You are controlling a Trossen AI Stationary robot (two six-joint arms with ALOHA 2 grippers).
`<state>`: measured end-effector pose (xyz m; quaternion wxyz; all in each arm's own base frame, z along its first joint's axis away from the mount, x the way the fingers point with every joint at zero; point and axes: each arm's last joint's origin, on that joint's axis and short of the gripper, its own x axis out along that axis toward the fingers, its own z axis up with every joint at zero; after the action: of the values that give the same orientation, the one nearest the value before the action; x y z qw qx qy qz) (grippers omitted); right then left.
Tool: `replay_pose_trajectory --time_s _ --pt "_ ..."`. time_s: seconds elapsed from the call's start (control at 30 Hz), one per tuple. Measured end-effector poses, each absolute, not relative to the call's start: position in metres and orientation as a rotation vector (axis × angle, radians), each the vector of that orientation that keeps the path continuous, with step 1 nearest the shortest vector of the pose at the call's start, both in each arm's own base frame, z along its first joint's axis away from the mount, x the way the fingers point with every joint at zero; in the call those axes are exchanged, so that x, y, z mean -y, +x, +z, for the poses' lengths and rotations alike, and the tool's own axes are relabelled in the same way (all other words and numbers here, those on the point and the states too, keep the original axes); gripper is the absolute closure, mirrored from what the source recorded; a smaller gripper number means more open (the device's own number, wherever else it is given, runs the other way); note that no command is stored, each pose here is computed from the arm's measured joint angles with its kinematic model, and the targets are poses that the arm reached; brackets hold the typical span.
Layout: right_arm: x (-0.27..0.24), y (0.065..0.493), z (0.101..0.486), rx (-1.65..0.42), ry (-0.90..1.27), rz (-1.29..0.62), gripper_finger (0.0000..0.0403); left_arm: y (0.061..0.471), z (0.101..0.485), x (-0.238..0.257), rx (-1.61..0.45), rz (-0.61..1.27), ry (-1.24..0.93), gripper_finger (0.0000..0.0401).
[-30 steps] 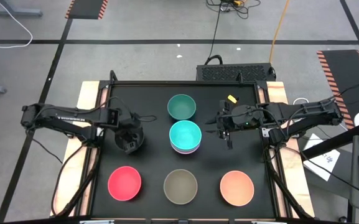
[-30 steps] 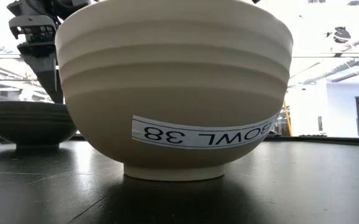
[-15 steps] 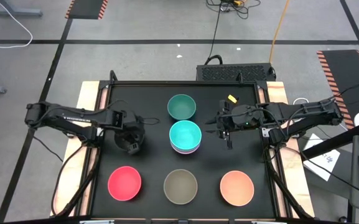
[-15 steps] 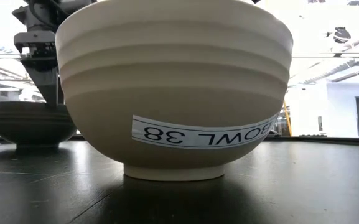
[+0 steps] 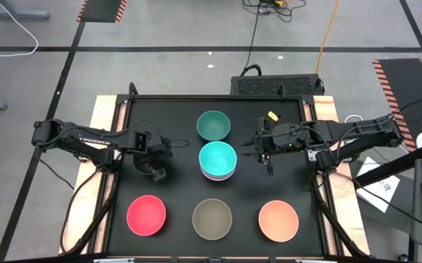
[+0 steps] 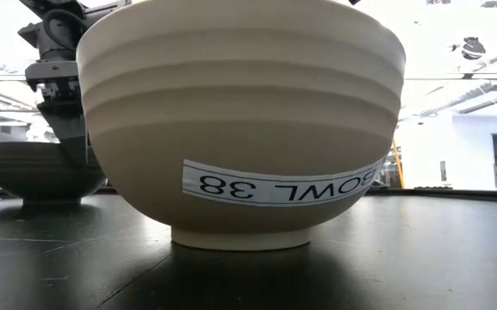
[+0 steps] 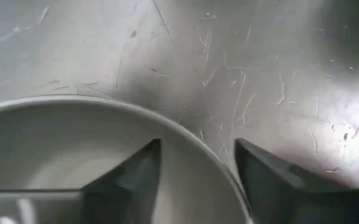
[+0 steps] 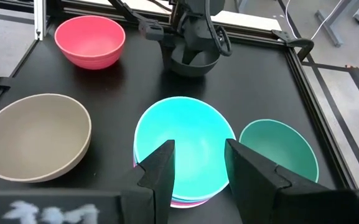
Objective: Nest bowls inside each other
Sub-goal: Stack the black bowl on top of the light green bowl
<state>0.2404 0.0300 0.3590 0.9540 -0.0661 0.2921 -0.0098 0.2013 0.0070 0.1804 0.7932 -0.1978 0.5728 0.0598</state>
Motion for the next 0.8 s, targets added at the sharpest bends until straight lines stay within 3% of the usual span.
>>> replay_pose_trajectory --time_s 0.23,0.8 --pt "-0.03 0.24 0.359 -0.592 -0.134 -0.02 0.0273 0.202 0.183 -0.008 -1.22 0.139 -0.402 0.038" --pt "-0.03 0.24 0.359 -0.592 -0.133 -0.02 0.0273 0.201 0.22 -0.009 -1.108 0.143 -0.292 0.0396"
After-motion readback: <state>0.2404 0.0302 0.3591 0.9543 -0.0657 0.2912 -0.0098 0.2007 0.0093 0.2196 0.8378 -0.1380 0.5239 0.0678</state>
